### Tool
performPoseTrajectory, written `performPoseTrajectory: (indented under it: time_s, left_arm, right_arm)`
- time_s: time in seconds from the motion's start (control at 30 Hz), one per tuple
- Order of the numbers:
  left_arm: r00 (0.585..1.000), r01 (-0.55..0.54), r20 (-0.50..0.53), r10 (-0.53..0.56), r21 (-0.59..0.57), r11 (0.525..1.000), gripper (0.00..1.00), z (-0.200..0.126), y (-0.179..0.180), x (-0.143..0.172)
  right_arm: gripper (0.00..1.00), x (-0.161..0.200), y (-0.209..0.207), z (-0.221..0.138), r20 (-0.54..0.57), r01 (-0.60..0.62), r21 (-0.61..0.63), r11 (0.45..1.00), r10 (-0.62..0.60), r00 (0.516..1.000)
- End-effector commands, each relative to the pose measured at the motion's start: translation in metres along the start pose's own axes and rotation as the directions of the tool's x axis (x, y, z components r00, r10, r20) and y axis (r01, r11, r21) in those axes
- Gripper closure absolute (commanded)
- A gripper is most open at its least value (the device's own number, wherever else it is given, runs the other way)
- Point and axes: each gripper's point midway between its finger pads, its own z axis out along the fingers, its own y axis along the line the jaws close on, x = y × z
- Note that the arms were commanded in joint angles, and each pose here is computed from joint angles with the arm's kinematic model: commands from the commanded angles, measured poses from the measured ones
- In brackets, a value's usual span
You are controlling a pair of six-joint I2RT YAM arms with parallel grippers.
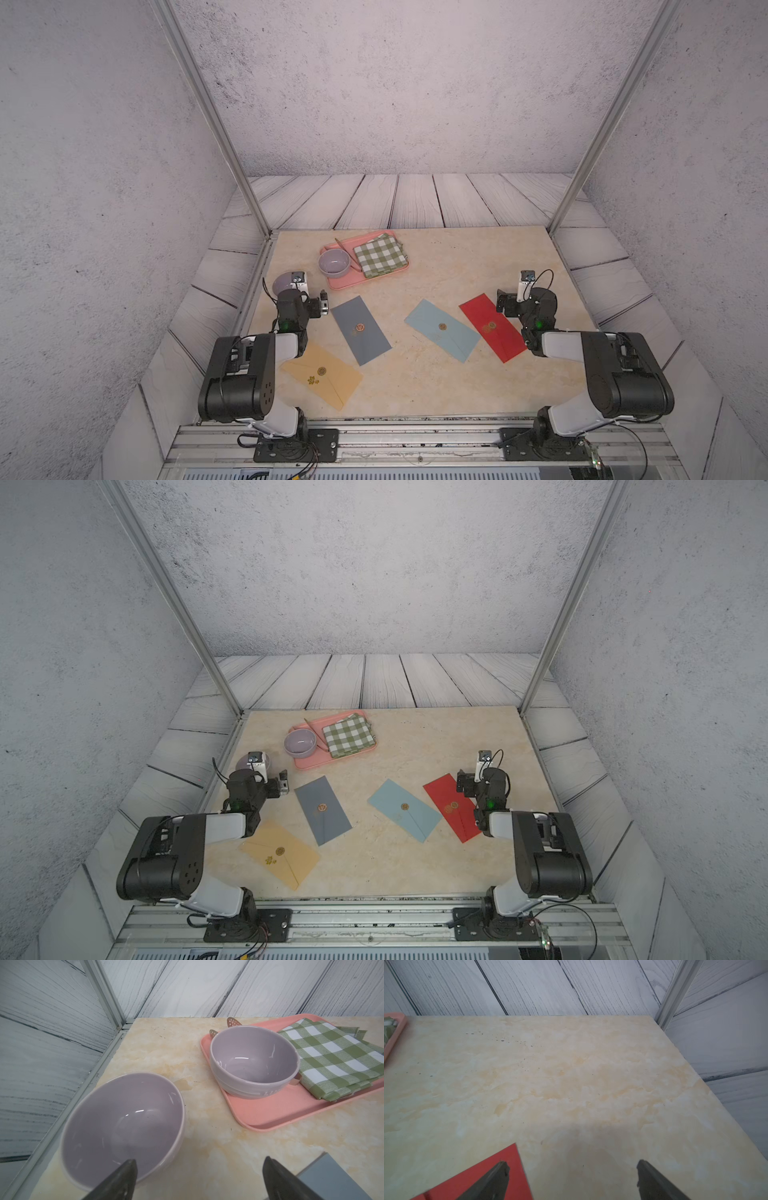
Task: Open the envelope
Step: Adjust the envelope at the center of the board.
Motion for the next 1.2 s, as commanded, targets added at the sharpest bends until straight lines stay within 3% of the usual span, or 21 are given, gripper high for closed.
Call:
performPoseTrajectory:
  time_s: [0.0, 0.6, 0.83, 0.93, 1.03, 1.17]
  left_arm:
    - [1.000, -0.010, 0.010, 0.010, -0.004, 1.000, 0.01, 0.001, 0.000, -0.004]
    - [1.000, -0.012, 0.011, 0.012, -0.002, 1.000, 0.01, 0.001, 0.000, -0.004]
    - [0.997, -0.051, 0.061, 0.049, 0.042, 0.998, 0.01, -0.009, -0.012, -0.007]
    - [0.991, -0.016, 0.132, 0.021, -0.035, 0.999, 0.01, -0.026, 0.000, -0.019]
    - [0.996, 0.055, 0.081, -0.046, -0.112, 0.992, 0.01, -0.035, 0.015, -0.026]
    - [0.988, 0.136, 0.091, -0.126, -0.109, 0.985, 0.01, -0.055, 0.017, -0.043]
  right_arm:
    - [0.01, -0.001, -0.002, 0.001, -0.001, -0.012, 0.012, 1.000, 0.012, 1.000]
    - [0.01, 0.000, -0.002, 0.002, -0.004, -0.011, 0.013, 1.000, 0.011, 1.000]
    - [0.01, -0.001, -0.001, 0.001, 0.003, -0.010, 0.006, 1.000, 0.010, 1.000]
    - [0.01, -0.007, 0.006, -0.003, 0.006, 0.022, -0.014, 1.000, -0.022, 1.000]
    - [0.01, -0.017, -0.001, -0.010, 0.000, 0.005, 0.024, 1.000, -0.005, 1.000]
    - [0.01, -0.034, -0.011, -0.031, -0.123, -0.080, 0.091, 0.993, 0.090, 0.988]
